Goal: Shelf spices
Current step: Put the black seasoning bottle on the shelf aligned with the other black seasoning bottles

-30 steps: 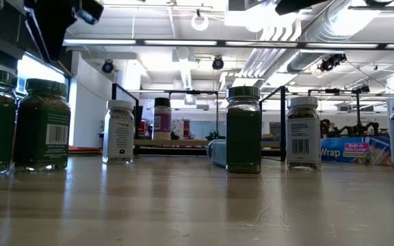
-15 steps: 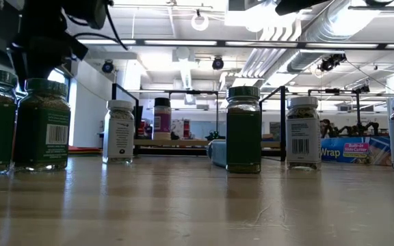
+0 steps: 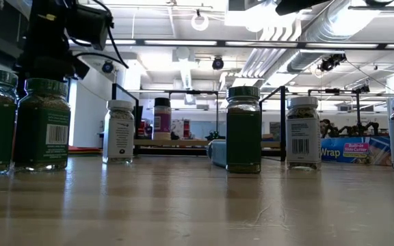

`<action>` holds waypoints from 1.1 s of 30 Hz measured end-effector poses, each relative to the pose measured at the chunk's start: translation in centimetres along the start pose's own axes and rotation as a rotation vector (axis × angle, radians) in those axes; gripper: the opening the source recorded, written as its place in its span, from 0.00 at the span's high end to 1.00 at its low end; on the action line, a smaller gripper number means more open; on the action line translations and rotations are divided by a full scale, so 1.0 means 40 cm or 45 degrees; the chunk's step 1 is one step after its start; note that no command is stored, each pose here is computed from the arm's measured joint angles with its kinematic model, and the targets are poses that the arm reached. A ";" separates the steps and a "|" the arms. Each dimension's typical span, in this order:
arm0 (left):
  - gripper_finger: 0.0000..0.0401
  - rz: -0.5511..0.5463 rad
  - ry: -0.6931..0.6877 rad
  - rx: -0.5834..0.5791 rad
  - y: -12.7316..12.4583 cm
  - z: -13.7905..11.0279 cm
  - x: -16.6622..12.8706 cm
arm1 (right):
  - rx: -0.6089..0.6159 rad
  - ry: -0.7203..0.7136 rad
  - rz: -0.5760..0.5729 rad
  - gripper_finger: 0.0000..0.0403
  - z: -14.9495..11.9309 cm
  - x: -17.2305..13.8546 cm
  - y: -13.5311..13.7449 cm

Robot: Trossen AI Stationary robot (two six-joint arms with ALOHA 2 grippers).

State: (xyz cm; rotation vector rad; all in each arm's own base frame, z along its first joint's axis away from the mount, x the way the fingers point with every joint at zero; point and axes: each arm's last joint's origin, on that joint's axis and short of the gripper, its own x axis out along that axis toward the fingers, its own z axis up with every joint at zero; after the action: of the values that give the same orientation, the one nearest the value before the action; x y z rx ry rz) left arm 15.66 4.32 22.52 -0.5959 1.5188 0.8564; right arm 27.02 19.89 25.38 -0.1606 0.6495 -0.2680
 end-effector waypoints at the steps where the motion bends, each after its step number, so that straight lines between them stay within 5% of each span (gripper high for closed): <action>1: 0.33 0.000 0.000 -0.002 0.001 0.001 0.000 | 0.000 0.000 0.000 0.29 0.000 0.000 0.000; 7: 0.51 -0.009 -0.001 0.020 0.002 0.002 -0.001 | 0.005 0.000 0.001 0.29 0.000 0.000 0.000; 13: 0.52 -0.076 0.032 0.046 -0.009 -0.001 -0.026 | 0.005 0.003 0.004 0.29 0.000 0.000 0.000; 23: 0.52 -0.450 -0.287 0.053 -0.065 0.008 -0.300 | 0.000 0.001 0.004 0.29 0.000 0.000 0.000; 28: 0.52 -0.461 -0.413 0.146 -0.130 0.068 -0.385 | 0.001 0.001 0.004 0.29 0.000 0.000 0.000; 33: 0.52 -0.378 -0.437 0.281 -0.197 0.203 -0.395 | 0.003 0.000 0.005 0.29 0.001 0.000 0.000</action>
State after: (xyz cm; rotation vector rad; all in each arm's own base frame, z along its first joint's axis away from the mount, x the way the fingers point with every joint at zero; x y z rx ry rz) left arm 28.90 4.40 36.75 -0.4690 1.1570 0.5225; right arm 27.04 19.91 25.40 -0.1570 0.6491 -0.2652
